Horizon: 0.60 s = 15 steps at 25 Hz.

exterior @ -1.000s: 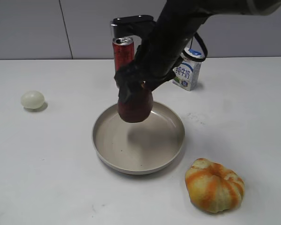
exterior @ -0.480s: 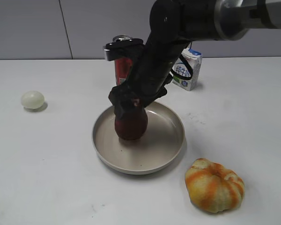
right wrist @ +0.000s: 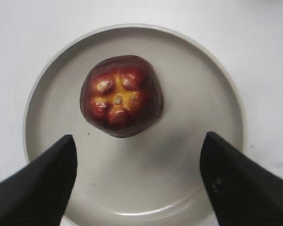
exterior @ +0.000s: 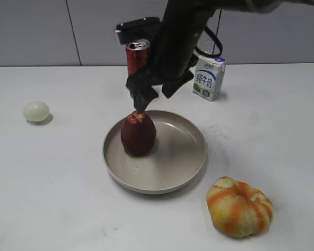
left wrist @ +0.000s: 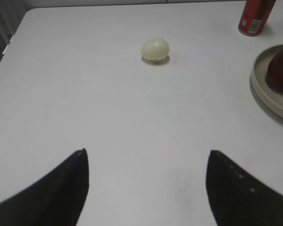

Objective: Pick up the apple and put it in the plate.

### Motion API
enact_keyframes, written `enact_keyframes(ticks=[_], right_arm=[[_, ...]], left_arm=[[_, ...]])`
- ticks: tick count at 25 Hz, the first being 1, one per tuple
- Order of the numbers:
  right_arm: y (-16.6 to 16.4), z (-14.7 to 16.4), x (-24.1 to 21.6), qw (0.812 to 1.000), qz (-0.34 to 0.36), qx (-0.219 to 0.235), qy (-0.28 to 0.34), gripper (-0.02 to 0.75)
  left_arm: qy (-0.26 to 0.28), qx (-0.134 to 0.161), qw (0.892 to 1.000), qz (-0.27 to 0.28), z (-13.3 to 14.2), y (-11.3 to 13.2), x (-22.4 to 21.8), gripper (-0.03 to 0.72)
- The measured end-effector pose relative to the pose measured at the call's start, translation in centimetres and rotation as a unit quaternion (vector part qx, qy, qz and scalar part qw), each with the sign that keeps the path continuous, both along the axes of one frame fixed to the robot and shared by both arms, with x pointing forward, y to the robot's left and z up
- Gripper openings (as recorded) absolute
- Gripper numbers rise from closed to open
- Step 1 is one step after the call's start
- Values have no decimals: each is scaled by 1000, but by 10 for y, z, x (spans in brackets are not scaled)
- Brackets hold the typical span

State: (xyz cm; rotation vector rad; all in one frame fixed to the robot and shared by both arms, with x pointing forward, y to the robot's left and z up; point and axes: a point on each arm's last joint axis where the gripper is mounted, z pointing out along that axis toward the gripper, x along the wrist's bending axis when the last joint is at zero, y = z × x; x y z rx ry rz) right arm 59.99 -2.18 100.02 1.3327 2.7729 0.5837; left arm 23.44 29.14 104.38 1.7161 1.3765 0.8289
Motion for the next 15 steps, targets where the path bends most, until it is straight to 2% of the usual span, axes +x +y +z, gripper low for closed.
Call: enact_keyframes(ticks=[3,6,11,15], right_arm=[[-19,27,18,1000,-17,-1,-7,613],[-58,45,41,997,-78,0,-1,610],[-138,54,74,980,-199,5,4,598],[-191,65,78,966,-259,5,-2,594]], left_arm=[[0,0,1000,0,0,0,0,589],[0,0,1000,0,0,0,0,589],[0,0,1000,0,0,0,0,589],[0,0,1000,0,0,0,0,589]])
